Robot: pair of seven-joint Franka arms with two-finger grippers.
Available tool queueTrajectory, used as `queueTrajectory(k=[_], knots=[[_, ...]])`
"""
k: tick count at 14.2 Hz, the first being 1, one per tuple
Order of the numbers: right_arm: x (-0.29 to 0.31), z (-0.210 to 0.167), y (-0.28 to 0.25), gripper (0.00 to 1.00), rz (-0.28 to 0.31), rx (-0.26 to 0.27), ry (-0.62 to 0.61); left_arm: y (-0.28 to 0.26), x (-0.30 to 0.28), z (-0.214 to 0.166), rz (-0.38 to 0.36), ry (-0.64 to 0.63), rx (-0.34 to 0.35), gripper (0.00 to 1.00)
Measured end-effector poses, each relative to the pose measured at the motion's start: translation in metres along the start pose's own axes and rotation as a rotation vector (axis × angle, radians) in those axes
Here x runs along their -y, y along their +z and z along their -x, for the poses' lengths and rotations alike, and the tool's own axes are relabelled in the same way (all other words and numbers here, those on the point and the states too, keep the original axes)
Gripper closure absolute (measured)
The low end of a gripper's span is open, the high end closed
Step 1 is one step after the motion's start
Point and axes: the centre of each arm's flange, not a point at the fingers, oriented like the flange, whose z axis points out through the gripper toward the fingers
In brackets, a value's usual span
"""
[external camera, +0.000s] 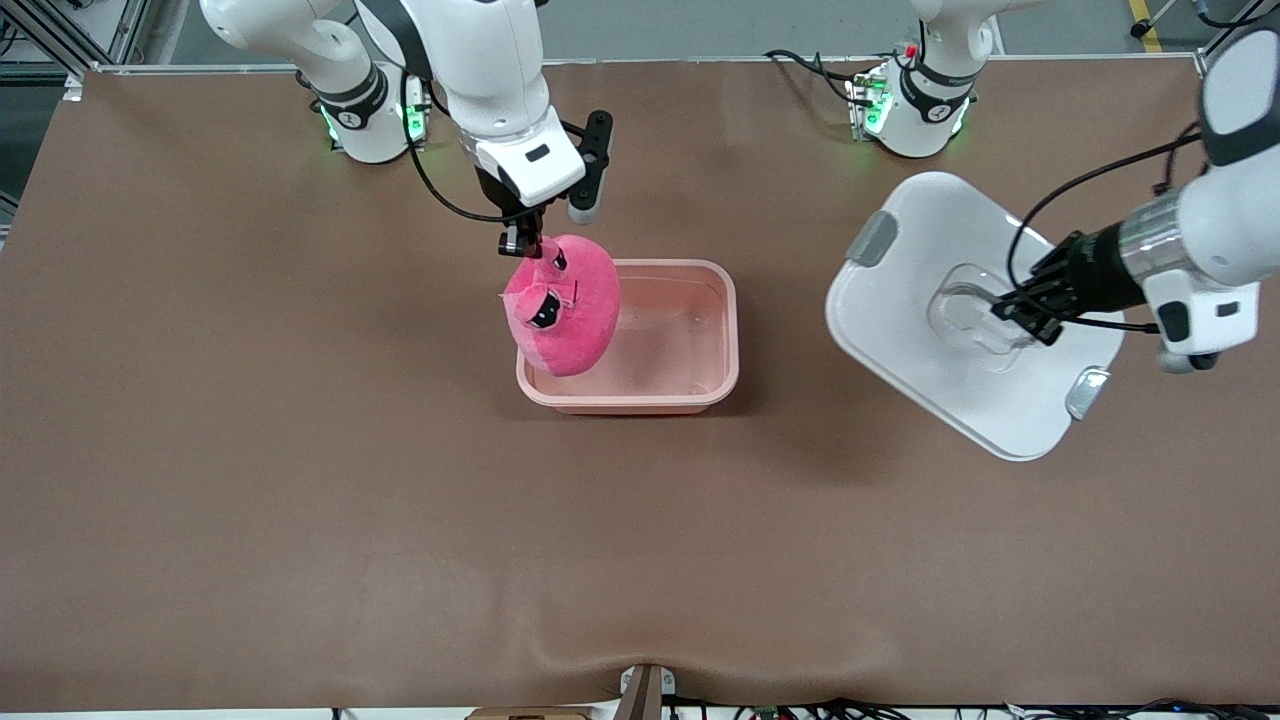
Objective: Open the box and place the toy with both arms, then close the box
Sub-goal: 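Lower the pink toy into the box and open the right gripper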
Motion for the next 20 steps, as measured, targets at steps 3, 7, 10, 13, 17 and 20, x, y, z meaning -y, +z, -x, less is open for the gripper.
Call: queueTrajectory(k=[3, 7, 10, 13, 17, 20], knots=[[-0.001, -0.003, 0.005, 0.96, 0.001, -0.001, -0.129, 0.006, 0.008, -0.013, -0.014, 0.017, 0.012, 0.93], [-0.005, -0.009, 0.016, 0.96, 0.009, -0.007, -0.224, 0.013, 0.01, -0.017, -0.026, 0.032, 0.021, 0.93], [-0.007, -0.011, 0.022, 0.96, 0.006, -0.003, -0.229, 0.016, 0.009, -0.015, -0.025, 0.034, 0.035, 0.93], [-0.009, -0.01, 0.025, 0.96, 0.003, 0.001, -0.226, 0.017, 0.007, -0.011, -0.025, 0.042, 0.038, 0.93], [-0.01, -0.008, 0.025, 0.96, 0.004, 0.001, -0.226, 0.021, 0.006, -0.007, -0.03, 0.047, 0.046, 0.93], [-0.011, -0.007, 0.027, 0.96, 0.002, 0.004, -0.225, 0.024, 0.003, -0.001, -0.033, 0.056, 0.056, 0.93]])
